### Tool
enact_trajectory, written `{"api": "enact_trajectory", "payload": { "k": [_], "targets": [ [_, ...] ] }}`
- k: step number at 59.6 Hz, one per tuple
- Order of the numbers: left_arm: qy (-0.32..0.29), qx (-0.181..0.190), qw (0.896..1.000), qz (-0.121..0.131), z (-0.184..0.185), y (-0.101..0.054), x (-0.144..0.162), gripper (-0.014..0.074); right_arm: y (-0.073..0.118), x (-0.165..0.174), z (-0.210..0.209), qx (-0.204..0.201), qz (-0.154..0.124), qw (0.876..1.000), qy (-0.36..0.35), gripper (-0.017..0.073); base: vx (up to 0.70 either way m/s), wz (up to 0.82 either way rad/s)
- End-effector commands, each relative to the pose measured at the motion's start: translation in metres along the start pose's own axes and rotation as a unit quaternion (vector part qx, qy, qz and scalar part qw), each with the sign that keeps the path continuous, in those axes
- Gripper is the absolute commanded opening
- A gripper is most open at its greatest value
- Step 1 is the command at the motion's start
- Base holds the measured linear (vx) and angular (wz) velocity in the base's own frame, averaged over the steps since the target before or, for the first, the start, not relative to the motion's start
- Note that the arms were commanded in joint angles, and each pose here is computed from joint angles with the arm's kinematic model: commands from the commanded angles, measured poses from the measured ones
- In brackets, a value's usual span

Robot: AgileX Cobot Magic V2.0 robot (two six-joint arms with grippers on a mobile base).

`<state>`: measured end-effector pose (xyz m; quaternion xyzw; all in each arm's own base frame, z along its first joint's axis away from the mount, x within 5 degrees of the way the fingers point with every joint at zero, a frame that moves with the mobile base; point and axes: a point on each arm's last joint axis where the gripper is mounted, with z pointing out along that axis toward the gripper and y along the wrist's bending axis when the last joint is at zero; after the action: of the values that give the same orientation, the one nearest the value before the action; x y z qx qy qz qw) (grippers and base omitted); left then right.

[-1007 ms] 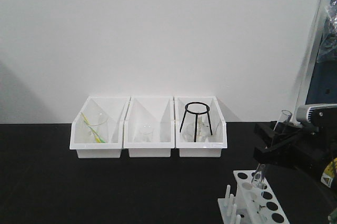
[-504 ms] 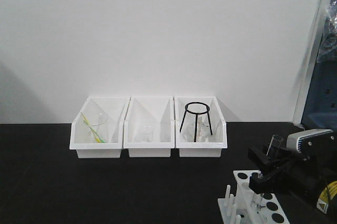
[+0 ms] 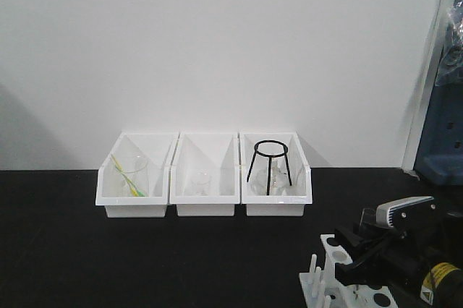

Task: Flip and reinsert test tube from rack

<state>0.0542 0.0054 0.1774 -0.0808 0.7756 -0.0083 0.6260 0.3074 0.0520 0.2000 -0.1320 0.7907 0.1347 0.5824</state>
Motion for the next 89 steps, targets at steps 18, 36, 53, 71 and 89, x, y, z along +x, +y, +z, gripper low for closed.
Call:
{"api": "enact_trajectory", "payload": {
  "k": [18, 36, 53, 71, 89],
  "targets": [
    [-0.048, 0.012, 0.999, -0.001, -0.001, -0.002, -0.008, -0.0006, 0.001, -0.01, 0.006, -0.02, -0.004, 0.998, -0.054, 0.0228, 0.0, 0.0],
    [-0.048, 0.012, 0.999, -0.001, -0.001, -0.002, -0.008, -0.0006, 0.002, -0.014, 0.004, -0.021, -0.003, 0.998, -0.06, 0.0484, 0.0, 0.0],
    [-0.048, 0.012, 0.999, -0.001, -0.001, -0.002, -0.008, -0.0006, 0.011, -0.069, -0.046, 0.009, -0.034, 0.992, -0.121, 0.0505, 0.0, 0.0],
    [-0.048, 0.012, 0.999, -0.001, -0.001, -0.002, -0.008, -0.0006, 0.035, -0.107, -0.151, 0.047, -0.034, 0.981, -0.183, 0.0487, 0.0, 0.0],
    [-0.048, 0.012, 0.999, -0.001, -0.001, -0.002, -0.008, -0.0006, 0.054, -0.064, -0.209, 0.044, -0.029, 0.973, -0.226, 0.0395, 0.0, 0.0]
  ]
}}
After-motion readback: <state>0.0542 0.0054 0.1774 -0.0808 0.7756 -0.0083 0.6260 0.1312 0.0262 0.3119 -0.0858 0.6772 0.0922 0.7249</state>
